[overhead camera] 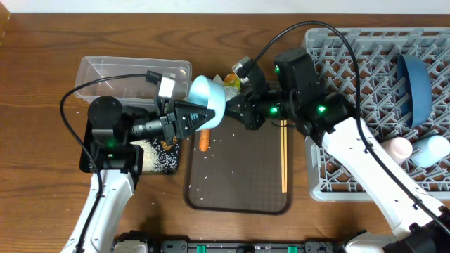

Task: Sort waste into correct bins and load items into the dishwasher rack
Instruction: 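Turn the bowl upright with the left gripper and carry it right, then lower the bowl onto the brown tray and open the left gripper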

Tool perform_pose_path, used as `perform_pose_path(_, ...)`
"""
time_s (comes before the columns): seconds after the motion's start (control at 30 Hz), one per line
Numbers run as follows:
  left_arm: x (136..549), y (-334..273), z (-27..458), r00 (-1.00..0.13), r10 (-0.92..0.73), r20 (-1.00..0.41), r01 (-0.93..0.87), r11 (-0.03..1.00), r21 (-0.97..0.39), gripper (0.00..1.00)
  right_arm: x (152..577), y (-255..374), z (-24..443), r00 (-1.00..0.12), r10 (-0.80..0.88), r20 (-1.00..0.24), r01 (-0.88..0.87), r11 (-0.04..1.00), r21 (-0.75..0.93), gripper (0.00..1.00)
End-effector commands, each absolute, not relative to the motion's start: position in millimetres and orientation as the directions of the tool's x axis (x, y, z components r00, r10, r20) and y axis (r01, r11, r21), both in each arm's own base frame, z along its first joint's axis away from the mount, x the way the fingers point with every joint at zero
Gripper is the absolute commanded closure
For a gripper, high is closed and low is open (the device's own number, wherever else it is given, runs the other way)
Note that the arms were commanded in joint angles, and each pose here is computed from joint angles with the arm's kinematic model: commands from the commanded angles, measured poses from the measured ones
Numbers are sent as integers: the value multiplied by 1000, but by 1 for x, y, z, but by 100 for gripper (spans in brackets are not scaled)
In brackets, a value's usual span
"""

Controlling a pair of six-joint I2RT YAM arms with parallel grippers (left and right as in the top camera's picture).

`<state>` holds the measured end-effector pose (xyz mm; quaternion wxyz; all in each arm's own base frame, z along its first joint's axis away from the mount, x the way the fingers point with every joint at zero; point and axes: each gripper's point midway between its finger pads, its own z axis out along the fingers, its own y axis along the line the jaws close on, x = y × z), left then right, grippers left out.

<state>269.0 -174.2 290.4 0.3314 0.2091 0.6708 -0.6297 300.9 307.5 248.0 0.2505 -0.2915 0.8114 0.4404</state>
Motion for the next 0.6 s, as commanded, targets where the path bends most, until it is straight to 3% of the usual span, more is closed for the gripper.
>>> perform_pose_path(0.0,259,-185,289,-703,-84,-707,703,71,-708,94,284,314,276,-667,-249,-702,-738,345,580,90)
perform_pose_path(0.07,259,-185,289,-703,-84,-706,703,71,-708,94,289,310,270,-679,-246,-691,-723,385,573,89)
perform_pose_path(0.2,259,-185,289,-703,-83,-706,703,70,-708,94,317,274,239,-741,-219,-635,-609,617,498,79)
perform_pose_path(0.3,259,-185,289,-705,-83,-705,701,71,-709,94,335,238,221,-806,-148,-573,-467,753,463,77)
perform_pose_path(0.43,259,-185,281,-726,-76,-684,680,77,-730,94,350,193,216,-856,-30,-516,-321,814,484,76)
perform_pose_path(0.57,256,-191,268,-738,-53,-672,668,84,-740,94,352,175,231,-852,6,-524,-335,763,553,76)
